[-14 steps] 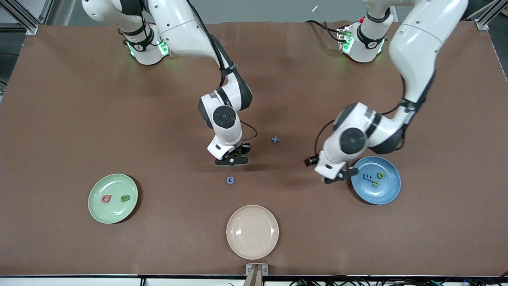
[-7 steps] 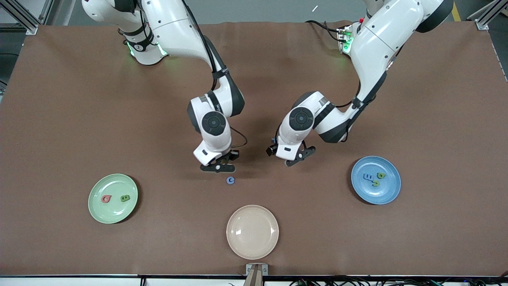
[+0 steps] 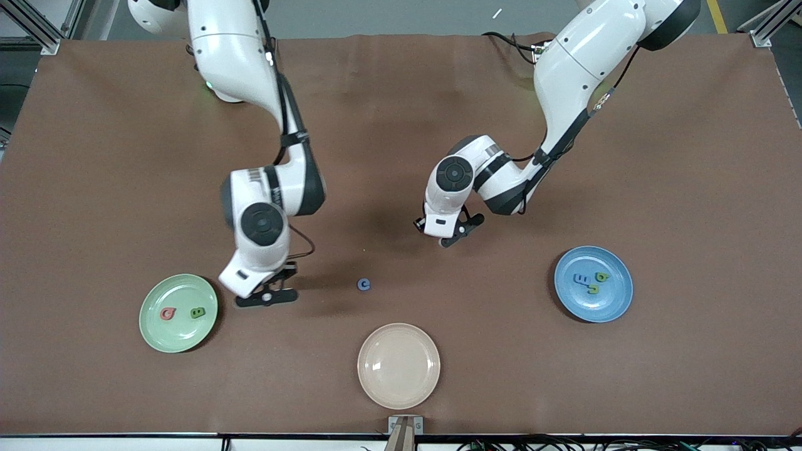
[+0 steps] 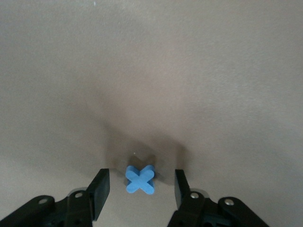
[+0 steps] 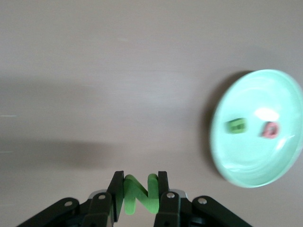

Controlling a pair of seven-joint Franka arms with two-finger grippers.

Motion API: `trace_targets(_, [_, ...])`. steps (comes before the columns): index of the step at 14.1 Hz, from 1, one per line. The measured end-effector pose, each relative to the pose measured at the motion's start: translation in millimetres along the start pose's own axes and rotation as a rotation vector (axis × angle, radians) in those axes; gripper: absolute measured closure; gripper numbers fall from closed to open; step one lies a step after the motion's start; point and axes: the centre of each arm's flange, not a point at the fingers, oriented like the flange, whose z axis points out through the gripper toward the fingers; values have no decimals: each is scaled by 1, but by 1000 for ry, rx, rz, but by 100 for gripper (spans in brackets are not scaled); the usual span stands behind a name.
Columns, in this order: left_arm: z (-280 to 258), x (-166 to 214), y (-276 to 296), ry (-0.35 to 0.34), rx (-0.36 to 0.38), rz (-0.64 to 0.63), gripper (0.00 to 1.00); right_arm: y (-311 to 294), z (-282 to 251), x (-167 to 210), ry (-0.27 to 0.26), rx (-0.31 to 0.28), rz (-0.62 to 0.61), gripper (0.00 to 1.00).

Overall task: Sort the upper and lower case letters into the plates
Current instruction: 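Grasp the blue x with the left gripper while the right gripper places N, then drop the x on the blue plate while the right gripper grasps blue G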

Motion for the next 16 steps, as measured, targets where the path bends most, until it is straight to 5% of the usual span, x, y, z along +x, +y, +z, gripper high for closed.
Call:
trace_targets(2, [2,-2,1,7,-1,-5,43,69,23,4,-20,2,-58,67])
trace_targets(5, [-2,-1,4,22,-14,6,73,141,52,2,-30,11,-113,67])
trace_targets(9, [-8,22,5,85,-14,22,73,166,92,-1,-19,68,-145,67])
trace_targets(12, [-37,83,5,151,13,87,73,178,107,-2,-6,78,-140,42])
trace_targets(16, [-90,212,-35,174,61,242,73,153,96,6,15,85,-168,4])
